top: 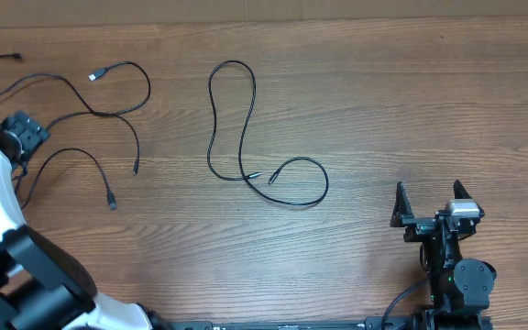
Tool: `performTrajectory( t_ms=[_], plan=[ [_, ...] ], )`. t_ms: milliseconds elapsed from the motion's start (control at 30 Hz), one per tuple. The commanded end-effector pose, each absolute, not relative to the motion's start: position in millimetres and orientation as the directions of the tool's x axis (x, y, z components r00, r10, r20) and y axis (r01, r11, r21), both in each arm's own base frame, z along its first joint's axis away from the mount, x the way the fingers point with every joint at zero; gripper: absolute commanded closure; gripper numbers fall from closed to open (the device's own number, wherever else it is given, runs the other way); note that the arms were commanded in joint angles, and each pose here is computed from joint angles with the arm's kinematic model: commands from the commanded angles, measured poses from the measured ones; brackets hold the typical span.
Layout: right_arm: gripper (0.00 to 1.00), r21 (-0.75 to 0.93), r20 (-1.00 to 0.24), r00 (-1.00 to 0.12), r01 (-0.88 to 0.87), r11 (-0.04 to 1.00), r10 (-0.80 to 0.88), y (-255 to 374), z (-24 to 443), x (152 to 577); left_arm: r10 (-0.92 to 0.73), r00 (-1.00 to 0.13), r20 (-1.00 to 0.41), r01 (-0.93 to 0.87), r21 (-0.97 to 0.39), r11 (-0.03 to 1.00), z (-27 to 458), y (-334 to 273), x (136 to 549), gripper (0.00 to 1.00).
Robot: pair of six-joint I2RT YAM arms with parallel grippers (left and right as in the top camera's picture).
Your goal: Untangle cables
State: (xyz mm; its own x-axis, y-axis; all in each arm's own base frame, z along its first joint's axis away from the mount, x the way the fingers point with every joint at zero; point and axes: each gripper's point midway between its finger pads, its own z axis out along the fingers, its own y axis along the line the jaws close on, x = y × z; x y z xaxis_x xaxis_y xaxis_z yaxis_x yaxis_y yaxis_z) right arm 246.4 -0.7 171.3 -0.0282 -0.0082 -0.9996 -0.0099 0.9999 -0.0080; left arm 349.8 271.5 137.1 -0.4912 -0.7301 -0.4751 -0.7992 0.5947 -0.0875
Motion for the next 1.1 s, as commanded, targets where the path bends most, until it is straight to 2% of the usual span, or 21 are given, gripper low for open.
performTrajectory(
  t_ms=[0,233,300,400,633,700,833,900,933,1067],
  plan=[
    [0.00,-0.005,-1.000,-0.024,-0.011,1.000,-0.005,-1,170,246,-0.741,-0.530,-0.412,-0.830,0.070,0.554,98,299,317,0.14],
    [0.00,-0.005,-1.000,-0.024,-0.011,1.000,-0.005,-1,170,246,-0.805,-0.501,-0.318,-0.862,0.099,0.497,57,318,290,0.09],
    [0.00,-0.005,-1.000,-0.024,-0.011,1.000,-0.005,-1,170,246,-0.821,-0.496,-0.284,-0.867,0.111,0.486,46,320,282,0.12],
    [0.00,-0.005,-1.000,-0.024,-0.011,1.000,-0.005,-1,170,246,-0.816,-0.532,-0.227,-0.847,0.136,0.514,28,321,272,0.23],
    [0.00,-0.005,-1.000,-0.024,-0.011,1.000,-0.005,-1,170,246,-0.824,-0.547,-0.150,-0.837,0.111,0.535,1,314,269,0.21],
    [0.00,-0.005,-1.000,-0.024,-0.011,1.000,-0.005,-1,170,246,-0.825,-0.548,-0.138,-0.837,0.095,0.539,-4,311,270,0.24],
    [0.00,-0.005,-1.000,-0.024,-0.011,1.000,-0.005,-1,170,246,-0.825,-0.547,-0.139,-0.837,0.094,0.539,-7,312,271,0.52],
    [0.00,-0.005,-1.000,-0.024,-0.011,1.000,-0.005,-1,170,246,-0.824,-0.546,-0.154,-0.838,0.091,0.538,-6,314,274,0.86],
    [0.00,-0.005,-1.000,-0.024,-0.011,1.000,-0.005,-1,170,246,-0.823,-0.545,-0.162,-0.839,0.090,0.537,-6,316,275,0.96],
    [0.00,-0.005,-1.000,-0.024,-0.011,1.000,-0.005,-1,170,246,-0.820,-0.542,-0.182,-0.840,0.086,0.536,-2,320,279,0.96]
  ],
)
